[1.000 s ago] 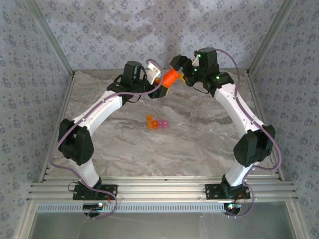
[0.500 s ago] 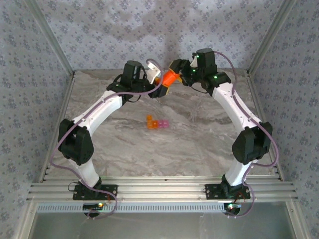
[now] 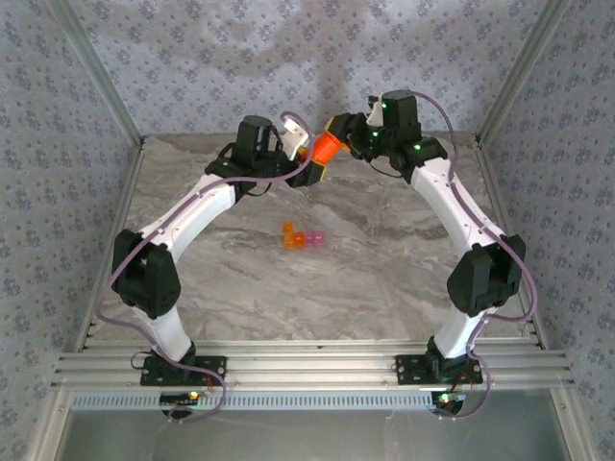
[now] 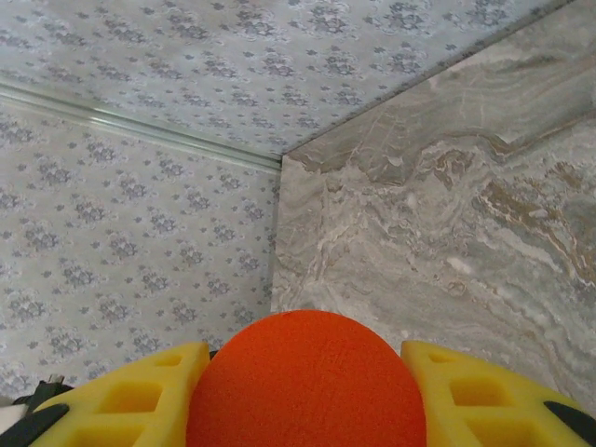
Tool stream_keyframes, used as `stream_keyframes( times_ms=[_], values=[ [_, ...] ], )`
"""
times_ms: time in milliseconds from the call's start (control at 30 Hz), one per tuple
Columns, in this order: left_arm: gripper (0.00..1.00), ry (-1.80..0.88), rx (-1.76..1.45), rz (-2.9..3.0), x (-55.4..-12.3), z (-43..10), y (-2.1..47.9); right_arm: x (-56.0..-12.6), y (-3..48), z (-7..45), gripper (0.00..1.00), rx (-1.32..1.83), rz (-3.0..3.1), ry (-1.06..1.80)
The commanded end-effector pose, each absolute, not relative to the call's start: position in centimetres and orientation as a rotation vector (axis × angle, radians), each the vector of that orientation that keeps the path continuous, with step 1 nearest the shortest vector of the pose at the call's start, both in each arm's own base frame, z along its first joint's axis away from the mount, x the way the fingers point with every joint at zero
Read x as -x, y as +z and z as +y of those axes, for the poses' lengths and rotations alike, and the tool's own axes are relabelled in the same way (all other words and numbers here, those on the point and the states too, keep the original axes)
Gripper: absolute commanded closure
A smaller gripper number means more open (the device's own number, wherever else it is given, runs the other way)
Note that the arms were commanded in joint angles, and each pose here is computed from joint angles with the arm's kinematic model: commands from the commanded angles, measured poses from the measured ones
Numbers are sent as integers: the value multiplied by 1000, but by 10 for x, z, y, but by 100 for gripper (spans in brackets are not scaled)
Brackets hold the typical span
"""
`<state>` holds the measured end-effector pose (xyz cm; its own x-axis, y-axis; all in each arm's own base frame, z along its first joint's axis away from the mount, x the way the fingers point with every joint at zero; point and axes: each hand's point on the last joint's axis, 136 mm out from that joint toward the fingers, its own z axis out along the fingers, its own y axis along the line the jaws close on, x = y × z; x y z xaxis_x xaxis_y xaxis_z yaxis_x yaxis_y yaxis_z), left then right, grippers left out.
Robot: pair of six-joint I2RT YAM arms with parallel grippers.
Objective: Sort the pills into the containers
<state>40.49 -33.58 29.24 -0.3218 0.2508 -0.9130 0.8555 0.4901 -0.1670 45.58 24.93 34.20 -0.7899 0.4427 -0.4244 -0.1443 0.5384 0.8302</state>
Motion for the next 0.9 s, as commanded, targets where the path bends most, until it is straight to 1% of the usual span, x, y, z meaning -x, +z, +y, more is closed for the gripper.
stream_keyframes(
  times_ms=[0,100,167,200,233,267,367,500,533,567,667,700,767,867],
  values=[
    [86,-898,-943,1712,-398,-344,332,-443,370,273,74,-9,2095,1313],
    [85,-923,-944,1710,-396,-346,333,-437,377,280,76,78,2070,1324],
    [87,-939,-942,1703,-395,-347,334,-433,379,284,76,135,2057,1326],
    [91,-957,-942,1697,-394,-348,336,-431,381,285,76,170,2044,1327],
    [99,-975,-939,1694,-393,-348,336,-428,383,287,76,216,2026,1326],
    [100,-992,-934,1687,-393,-348,338,-425,385,288,76,261,2002,1325],
    [100,-1054,-889,1667,-396,-346,345,-420,385,284,76,347,1953,1280],
    [100,-1119,-816,1632,-402,-337,355,-425,384,274,71,299,1931,1313],
    [100,-1124,-801,1629,-403,-334,357,-426,387,271,68,267,1929,1330],
    [100,-1129,-792,1627,-404,-333,358,-427,389,270,62,249,1924,1336],
    [100,-1123,-788,1623,-405,-331,360,-430,399,261,32,167,1914,1337],
    [100,-1118,-792,1624,-405,-331,360,-431,403,257,24,134,1908,1341],
    [100,-1105,-794,1631,-405,-330,358,-432,410,247,17,62,1903,1319],
    [100,-1077,-799,1642,-405,-328,355,-432,412,228,13,-53,1936,1227]
  ],
)
